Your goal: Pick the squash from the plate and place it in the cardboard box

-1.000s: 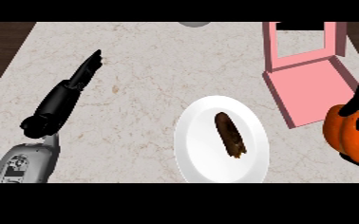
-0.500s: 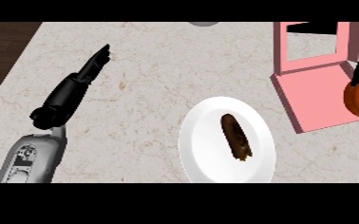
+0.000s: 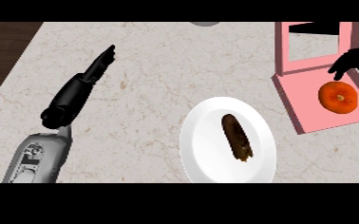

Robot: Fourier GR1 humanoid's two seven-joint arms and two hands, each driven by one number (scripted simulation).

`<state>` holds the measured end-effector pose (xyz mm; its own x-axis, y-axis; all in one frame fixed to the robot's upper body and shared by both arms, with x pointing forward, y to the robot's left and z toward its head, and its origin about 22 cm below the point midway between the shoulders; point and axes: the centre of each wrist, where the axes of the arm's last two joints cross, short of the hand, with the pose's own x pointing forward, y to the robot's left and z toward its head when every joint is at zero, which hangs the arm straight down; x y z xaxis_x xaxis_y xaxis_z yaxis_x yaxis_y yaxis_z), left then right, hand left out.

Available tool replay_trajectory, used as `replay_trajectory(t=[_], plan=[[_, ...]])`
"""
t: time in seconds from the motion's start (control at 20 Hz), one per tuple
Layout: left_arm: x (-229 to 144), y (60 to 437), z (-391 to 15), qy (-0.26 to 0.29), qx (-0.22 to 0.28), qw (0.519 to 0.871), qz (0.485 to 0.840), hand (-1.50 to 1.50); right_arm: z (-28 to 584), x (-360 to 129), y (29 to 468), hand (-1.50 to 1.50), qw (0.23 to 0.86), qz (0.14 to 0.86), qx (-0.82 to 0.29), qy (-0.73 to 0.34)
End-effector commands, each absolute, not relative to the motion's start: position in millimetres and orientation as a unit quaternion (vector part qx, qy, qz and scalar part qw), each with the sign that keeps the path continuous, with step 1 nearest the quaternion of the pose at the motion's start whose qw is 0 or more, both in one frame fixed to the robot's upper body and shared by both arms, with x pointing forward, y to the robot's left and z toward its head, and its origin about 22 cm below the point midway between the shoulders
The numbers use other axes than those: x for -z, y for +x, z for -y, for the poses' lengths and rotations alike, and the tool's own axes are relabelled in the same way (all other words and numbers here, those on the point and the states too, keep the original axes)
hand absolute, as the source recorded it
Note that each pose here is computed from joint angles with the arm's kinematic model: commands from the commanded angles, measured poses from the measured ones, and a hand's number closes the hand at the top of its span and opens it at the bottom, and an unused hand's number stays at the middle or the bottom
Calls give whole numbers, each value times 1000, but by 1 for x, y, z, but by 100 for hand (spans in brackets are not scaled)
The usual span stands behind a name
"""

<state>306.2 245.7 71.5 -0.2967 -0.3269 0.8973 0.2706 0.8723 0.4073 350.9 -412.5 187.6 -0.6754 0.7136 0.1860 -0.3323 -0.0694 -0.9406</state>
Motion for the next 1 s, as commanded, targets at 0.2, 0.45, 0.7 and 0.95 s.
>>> replay_trajectory(t=[0.2, 0.45, 0.7, 0.95], plan=[[-71, 306, -252, 9, 243, 594, 767, 0, 417, -168, 367, -150, 350, 665, -659, 2], [-66, 304, -247, 20, 243, 596, 765, 0, 404, -129, 372, -150, 437, 756, -469, 129], [-68, 304, -249, 20, 246, 596, 764, 0, 424, -133, 376, -150, 530, 745, -370, 164], [-69, 303, -249, 23, 253, 586, 769, 0, 455, -154, 376, -150, 567, 757, -280, 166]])
